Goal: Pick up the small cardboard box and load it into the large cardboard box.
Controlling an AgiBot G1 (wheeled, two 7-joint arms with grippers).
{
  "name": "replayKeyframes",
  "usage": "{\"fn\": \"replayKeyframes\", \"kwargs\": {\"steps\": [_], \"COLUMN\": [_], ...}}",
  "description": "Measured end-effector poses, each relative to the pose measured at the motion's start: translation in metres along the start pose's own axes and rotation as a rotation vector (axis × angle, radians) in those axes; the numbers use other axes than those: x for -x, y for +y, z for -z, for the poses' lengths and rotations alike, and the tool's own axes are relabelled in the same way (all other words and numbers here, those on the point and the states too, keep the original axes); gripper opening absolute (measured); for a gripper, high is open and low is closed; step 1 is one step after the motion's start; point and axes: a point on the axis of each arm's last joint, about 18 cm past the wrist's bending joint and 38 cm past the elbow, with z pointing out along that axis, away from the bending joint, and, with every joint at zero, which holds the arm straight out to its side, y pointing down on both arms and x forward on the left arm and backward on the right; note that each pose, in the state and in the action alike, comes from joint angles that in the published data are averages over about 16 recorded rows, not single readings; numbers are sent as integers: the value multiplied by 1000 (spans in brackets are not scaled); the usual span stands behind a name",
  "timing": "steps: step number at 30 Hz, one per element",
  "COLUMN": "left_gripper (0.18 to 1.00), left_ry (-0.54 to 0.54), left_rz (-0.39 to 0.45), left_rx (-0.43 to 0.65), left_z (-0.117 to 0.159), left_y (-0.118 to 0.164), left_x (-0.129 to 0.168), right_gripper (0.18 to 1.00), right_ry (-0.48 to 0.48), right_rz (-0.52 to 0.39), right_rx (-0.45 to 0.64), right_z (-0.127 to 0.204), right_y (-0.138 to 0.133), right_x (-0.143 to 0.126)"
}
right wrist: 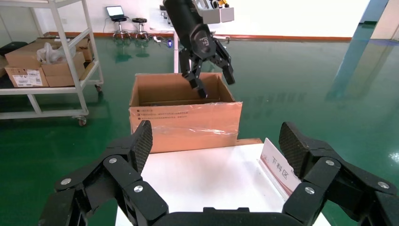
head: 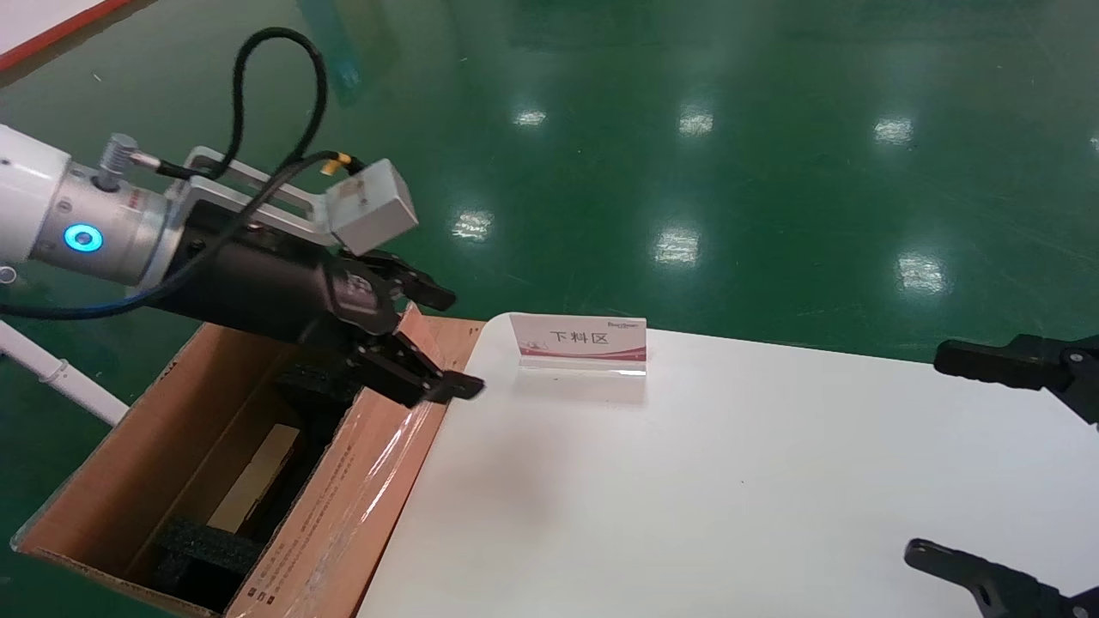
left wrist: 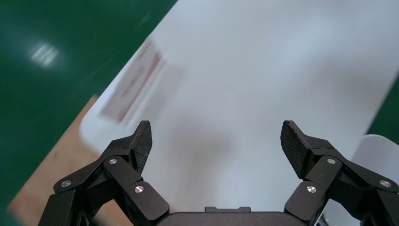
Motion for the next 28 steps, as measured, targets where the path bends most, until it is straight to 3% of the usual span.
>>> {"fn": "replayKeyframes", "kwargs": {"steps": [18, 28], "left_gripper": [1001, 1001], "left_ry": [269, 333], "left_rz": [-168, -204], "left_rx": [-273, -398], "left_z": [-41, -47], "left_y": [-26, -26], "left_x": [-45, -58], "right_gripper": [1001, 1001], "right_ry": [0, 0], "right_rz": [0, 0], "right_rx": [0, 0], "right_z": [0, 0], "right_y": [0, 0], "right_x": [0, 0]}}
